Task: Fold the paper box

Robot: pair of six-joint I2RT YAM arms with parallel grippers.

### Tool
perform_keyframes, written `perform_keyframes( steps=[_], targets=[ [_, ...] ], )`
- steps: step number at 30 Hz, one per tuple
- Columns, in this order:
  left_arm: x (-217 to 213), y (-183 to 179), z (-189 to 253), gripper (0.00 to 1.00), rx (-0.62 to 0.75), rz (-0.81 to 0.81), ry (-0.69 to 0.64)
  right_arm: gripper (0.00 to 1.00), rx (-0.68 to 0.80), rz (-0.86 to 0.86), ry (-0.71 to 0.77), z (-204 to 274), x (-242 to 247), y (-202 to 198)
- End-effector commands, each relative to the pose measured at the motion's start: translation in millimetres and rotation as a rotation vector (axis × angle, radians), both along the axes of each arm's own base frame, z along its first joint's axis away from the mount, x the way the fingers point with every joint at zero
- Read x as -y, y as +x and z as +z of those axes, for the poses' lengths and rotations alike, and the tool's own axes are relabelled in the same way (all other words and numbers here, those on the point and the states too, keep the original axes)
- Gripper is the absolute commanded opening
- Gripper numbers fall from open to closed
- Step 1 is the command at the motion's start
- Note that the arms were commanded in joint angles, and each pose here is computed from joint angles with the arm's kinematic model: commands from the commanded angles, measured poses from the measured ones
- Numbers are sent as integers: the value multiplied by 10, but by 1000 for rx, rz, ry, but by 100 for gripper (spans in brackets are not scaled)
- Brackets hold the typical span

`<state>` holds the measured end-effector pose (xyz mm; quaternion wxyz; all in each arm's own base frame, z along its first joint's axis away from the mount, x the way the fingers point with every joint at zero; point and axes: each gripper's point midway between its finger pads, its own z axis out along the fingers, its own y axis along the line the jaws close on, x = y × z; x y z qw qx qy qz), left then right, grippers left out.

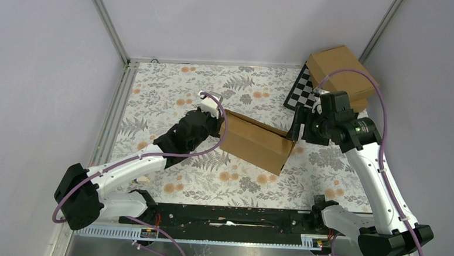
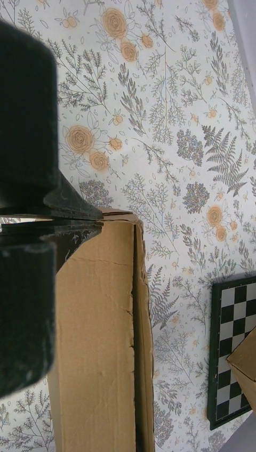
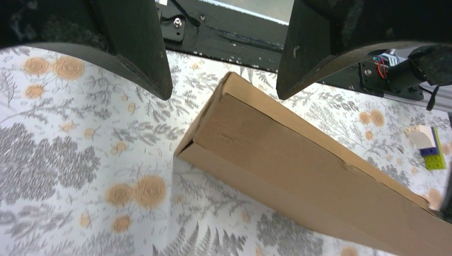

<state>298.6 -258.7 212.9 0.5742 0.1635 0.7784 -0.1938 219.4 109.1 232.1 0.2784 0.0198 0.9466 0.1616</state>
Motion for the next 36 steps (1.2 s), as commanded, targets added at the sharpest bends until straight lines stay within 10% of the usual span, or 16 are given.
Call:
perform_keyframes(
  steps=[1,10,18,25,36],
  targets=[
    [-11,-79,-118,0,-21,-20,33,79,151,23,-22,409,7,249],
    [8,-103,-169,1,-36,-34,34,75,107,222,144,107,-461,330],
    [-3,-123,-233,0,-48,-34,32,33,59,257,180,-102,-500,139],
    [24,-154,-322,1,-69,-47,26,39,-61,271,166,-530,-467,-54],
    [-121,-284,225,47,-96,12,-94,46,-78,270,144,-612,-416,-117]
  ],
)
